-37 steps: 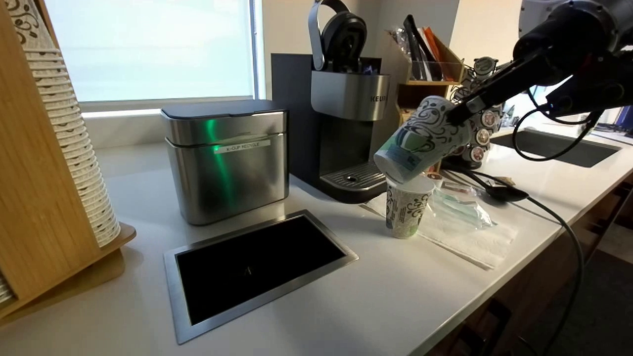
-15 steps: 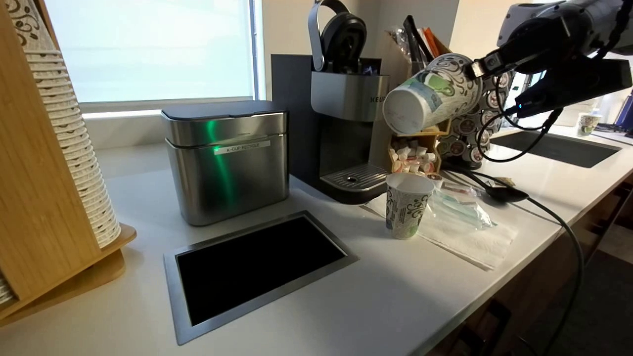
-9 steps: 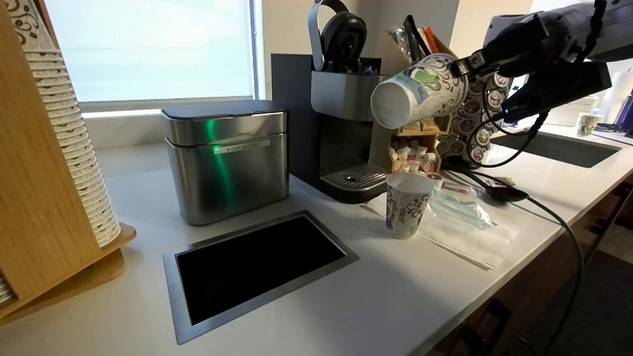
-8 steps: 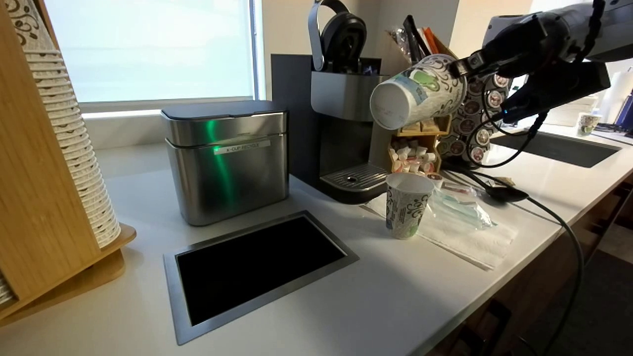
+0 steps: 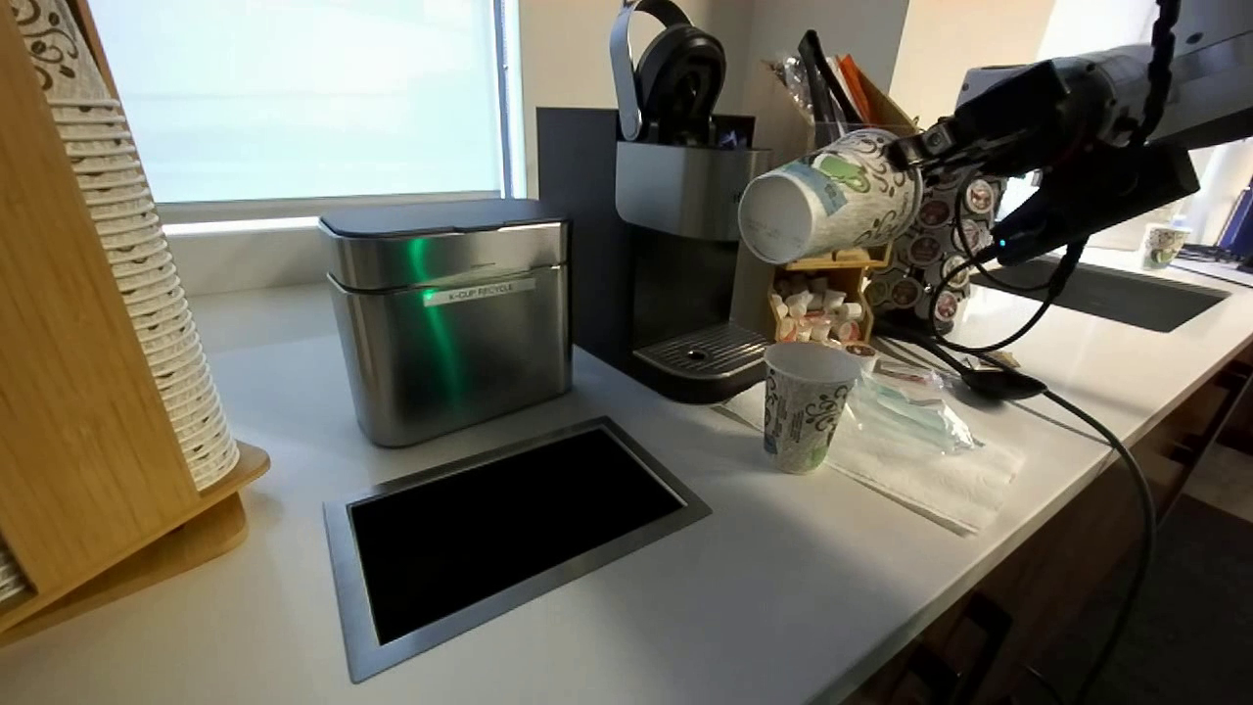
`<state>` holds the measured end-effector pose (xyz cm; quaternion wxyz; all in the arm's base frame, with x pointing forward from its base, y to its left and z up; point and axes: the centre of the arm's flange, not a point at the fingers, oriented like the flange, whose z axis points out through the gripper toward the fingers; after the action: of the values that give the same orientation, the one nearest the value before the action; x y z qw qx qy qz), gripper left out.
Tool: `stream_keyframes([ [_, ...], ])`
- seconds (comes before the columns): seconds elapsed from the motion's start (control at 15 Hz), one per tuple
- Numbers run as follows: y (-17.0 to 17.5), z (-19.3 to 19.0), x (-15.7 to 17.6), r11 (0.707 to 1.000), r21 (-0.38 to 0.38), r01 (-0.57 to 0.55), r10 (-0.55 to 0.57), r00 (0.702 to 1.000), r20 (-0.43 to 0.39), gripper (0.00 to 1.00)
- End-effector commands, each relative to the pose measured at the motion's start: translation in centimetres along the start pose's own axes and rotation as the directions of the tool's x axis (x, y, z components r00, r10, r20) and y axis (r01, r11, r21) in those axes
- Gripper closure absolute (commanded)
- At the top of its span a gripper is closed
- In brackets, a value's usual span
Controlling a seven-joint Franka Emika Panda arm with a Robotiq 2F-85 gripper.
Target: Put the item in the cup into the other cup
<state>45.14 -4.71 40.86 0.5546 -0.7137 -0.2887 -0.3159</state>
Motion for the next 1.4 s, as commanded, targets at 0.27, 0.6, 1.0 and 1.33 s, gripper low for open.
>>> stream_keyframes([
  [0.27, 4.1, -0.6, -1.9, 0.978, 0.145, -0.148, 0.153, 0.988, -0.020, 0.99],
  [0.6, 6.4, -0.1, -2.2, 0.961, 0.185, -0.204, 0.213, 0.977, -0.027, 0.99],
  [1.0, 7.9, 0.7, -2.8, 0.908, 0.302, -0.291, 0.307, 0.952, -0.006, 0.99],
  [1.33, 8.6, 0.2, -3.1, 0.874, 0.346, -0.342, 0.372, 0.928, -0.021, 0.99],
])
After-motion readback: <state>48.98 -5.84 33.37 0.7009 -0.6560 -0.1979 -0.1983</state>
